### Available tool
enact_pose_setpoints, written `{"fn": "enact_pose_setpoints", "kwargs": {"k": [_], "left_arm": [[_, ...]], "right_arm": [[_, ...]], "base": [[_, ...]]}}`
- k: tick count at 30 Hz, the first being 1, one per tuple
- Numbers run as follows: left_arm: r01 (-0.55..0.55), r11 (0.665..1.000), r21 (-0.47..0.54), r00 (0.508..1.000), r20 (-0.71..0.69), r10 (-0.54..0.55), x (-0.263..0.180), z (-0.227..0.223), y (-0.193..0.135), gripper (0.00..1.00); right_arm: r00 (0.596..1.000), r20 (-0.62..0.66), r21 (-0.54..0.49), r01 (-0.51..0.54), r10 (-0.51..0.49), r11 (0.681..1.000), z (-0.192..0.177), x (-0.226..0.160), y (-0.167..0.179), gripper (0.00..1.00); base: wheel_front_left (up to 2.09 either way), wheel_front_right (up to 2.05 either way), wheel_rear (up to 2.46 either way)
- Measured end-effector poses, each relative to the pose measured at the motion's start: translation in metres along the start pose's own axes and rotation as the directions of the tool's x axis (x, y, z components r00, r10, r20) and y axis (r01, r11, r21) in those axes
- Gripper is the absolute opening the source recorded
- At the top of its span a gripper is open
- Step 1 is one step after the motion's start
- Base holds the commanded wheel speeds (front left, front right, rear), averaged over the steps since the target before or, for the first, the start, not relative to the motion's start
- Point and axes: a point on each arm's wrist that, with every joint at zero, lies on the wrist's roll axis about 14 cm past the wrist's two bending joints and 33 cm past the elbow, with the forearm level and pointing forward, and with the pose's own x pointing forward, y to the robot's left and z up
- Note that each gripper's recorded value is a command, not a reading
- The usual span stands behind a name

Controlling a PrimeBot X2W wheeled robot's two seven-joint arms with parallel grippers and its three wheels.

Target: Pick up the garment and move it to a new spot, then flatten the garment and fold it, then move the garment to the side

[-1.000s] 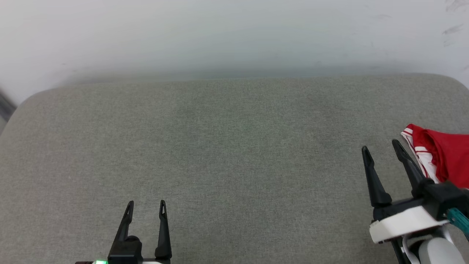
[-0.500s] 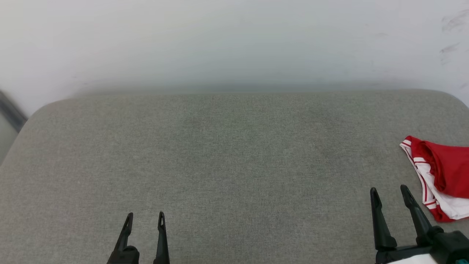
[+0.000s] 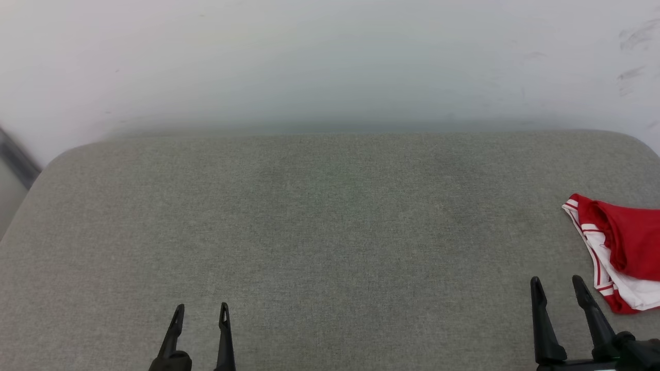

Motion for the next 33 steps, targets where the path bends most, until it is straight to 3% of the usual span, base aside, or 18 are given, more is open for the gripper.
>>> {"fn": "enact_pose_setpoints", "kwargs": {"k": [1, 7, 16, 33], "left_arm": [[-0.001, 1.0, 0.0, 1.0, 0.002, 0.001, 0.0, 0.001, 0.0, 0.0], [-0.002, 1.0, 0.004, 0.998, -0.063, 0.002, -0.006, -0.018, 0.001, 0.0], [-0.049, 0.983, -0.175, 0.992, -0.127, 0.026, -0.005, -0.03, 0.007, 0.0], [-0.107, 0.881, -0.461, 0.983, -0.18, 0.025, 0.012, -0.035, 0.013, 0.0]], "right_arm": [[1.0, -0.001, 0.0, 0.0, 0.0, 1.0, 0.0, 0.0, 0.0, 0.0], [0.998, -0.06, 0.006, 0.008, -0.008, 1.0, -0.018, -0.005, -0.002, 0.0], [0.994, -0.093, 0.173, 0.064, -0.049, 0.983, -0.026, -0.005, -0.008, 0.0], [0.989, -0.114, 0.44, 0.134, -0.093, 0.888, -0.028, 0.007, -0.017, 0.0]], "base": [[0.0, 0.0, 0.0], [0.0, 0.0, 0.0], [0.0, 0.0, 0.0], [0.0, 0.0, 0.0]]}}
